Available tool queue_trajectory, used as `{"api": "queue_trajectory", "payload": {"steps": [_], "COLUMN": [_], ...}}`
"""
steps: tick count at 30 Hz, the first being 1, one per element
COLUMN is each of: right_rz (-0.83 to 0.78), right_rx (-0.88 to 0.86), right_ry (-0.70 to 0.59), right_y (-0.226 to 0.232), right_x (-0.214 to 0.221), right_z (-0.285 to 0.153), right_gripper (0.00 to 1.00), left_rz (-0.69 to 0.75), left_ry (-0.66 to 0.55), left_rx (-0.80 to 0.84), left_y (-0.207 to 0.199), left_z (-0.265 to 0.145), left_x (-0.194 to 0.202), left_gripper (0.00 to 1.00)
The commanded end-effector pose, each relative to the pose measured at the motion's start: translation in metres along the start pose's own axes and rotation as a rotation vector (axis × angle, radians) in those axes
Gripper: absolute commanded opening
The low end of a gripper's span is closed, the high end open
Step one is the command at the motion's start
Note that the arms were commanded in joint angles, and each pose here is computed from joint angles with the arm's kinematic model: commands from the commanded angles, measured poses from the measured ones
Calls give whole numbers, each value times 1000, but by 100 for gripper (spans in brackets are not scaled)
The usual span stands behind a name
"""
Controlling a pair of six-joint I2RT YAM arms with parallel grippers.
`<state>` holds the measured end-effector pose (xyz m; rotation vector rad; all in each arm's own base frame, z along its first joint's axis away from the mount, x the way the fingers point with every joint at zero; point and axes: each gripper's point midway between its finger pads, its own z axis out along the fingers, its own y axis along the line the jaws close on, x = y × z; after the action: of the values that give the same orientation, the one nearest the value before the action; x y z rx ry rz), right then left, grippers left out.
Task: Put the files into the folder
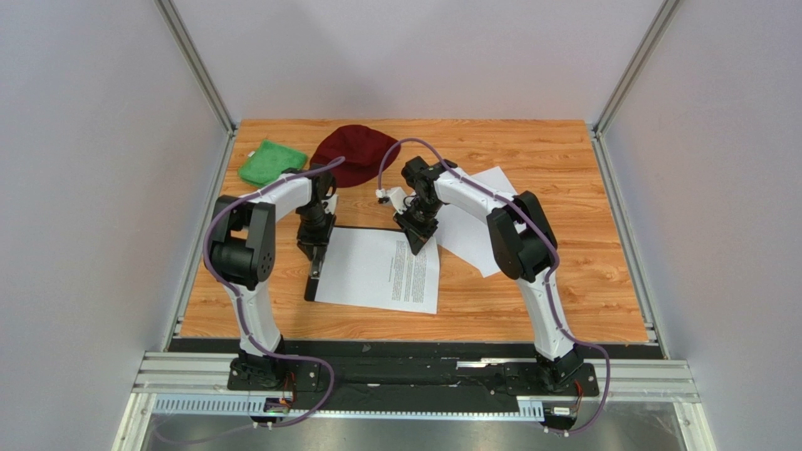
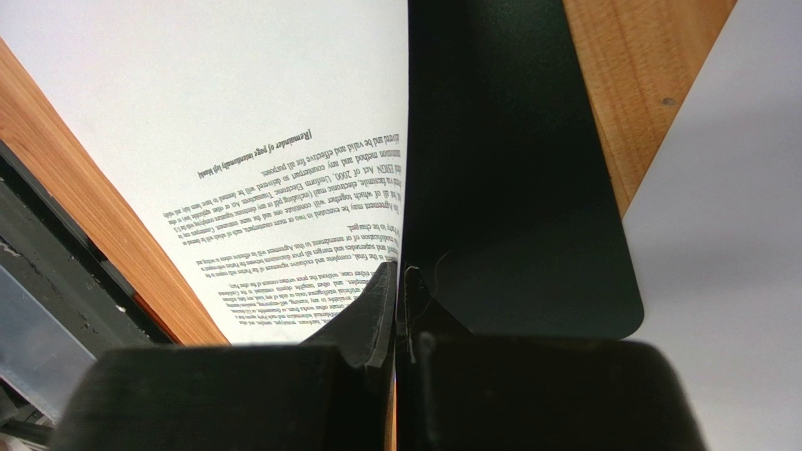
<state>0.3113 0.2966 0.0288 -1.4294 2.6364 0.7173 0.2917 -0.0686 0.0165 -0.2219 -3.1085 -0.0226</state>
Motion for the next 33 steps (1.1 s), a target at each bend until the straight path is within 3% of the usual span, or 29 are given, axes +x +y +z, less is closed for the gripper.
{"api": "queue_trajectory", "payload": {"steps": [1,19,33], "right_rz": [-30,-25,-67], "right_rx": [25,147,172], "right_ry": [-23,-183,-155], "right_y": [-6,-14,-15], "right_x": [-10,-6,-16], "right_z": [0,-1,-3], "right_gripper": [0,0,0], "left_rz": [3,-71,-45], "left_ry": [-77,-162,-229], "left_rx": [49,134,174], "left_y": [-7,-10,-15], "left_z": [-19,-12,-19], "left_x": [-6,-15,-16], "left_gripper": [0,0,0]}}
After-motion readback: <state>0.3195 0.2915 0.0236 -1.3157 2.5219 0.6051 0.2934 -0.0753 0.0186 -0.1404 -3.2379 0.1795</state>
